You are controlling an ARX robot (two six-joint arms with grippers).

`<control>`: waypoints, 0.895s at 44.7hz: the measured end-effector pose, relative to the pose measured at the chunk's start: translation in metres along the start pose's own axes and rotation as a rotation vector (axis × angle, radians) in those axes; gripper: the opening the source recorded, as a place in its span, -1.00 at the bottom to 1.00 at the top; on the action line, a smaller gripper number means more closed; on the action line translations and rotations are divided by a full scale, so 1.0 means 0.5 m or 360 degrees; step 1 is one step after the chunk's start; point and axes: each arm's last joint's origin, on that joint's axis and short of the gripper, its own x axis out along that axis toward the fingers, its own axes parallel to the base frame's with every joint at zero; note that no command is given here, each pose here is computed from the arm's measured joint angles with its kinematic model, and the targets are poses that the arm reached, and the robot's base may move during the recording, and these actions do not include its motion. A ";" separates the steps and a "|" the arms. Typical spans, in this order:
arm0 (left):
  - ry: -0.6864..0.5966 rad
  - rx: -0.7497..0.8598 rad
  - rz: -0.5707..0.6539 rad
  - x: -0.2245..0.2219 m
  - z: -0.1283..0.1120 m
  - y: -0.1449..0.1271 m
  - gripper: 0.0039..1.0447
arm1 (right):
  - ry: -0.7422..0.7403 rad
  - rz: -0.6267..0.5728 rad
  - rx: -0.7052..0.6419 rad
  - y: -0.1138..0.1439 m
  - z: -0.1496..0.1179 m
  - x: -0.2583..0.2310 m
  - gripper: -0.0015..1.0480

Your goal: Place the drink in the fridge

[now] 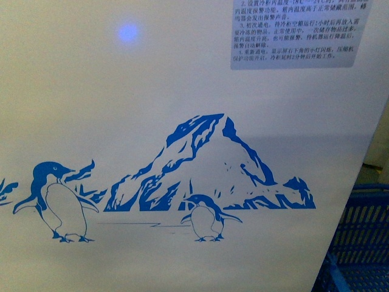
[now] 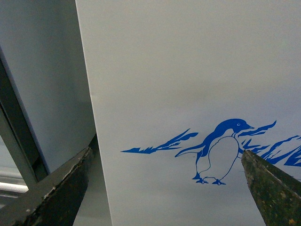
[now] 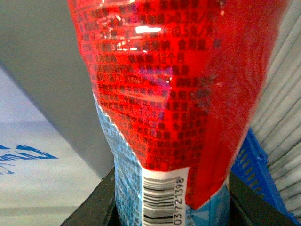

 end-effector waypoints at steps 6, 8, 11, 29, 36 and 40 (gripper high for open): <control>0.0000 0.0000 0.0000 0.000 0.000 0.000 0.85 | -0.0136 -0.0024 0.0006 0.008 -0.005 -0.063 -0.24; 0.0000 0.0000 0.0000 0.000 0.000 0.000 0.85 | -0.0155 -0.0027 0.0007 0.010 -0.008 -0.069 -0.24; 0.0000 0.0000 0.0001 0.000 0.000 0.000 0.85 | -0.0211 -0.0054 0.0005 0.014 -0.015 -0.079 -0.24; 0.0000 0.0000 0.0000 0.000 0.000 0.000 0.85 | -0.0376 -0.0079 -0.0124 0.041 -0.077 -0.059 -0.24; 0.0000 0.0000 0.0000 0.000 0.000 0.000 0.85 | -0.0418 -0.0068 -0.0153 0.047 -0.090 -0.057 -0.24; 0.0000 0.0000 0.0000 0.000 0.000 0.000 0.85 | -0.0421 -0.0062 -0.0170 0.048 -0.099 -0.056 -0.24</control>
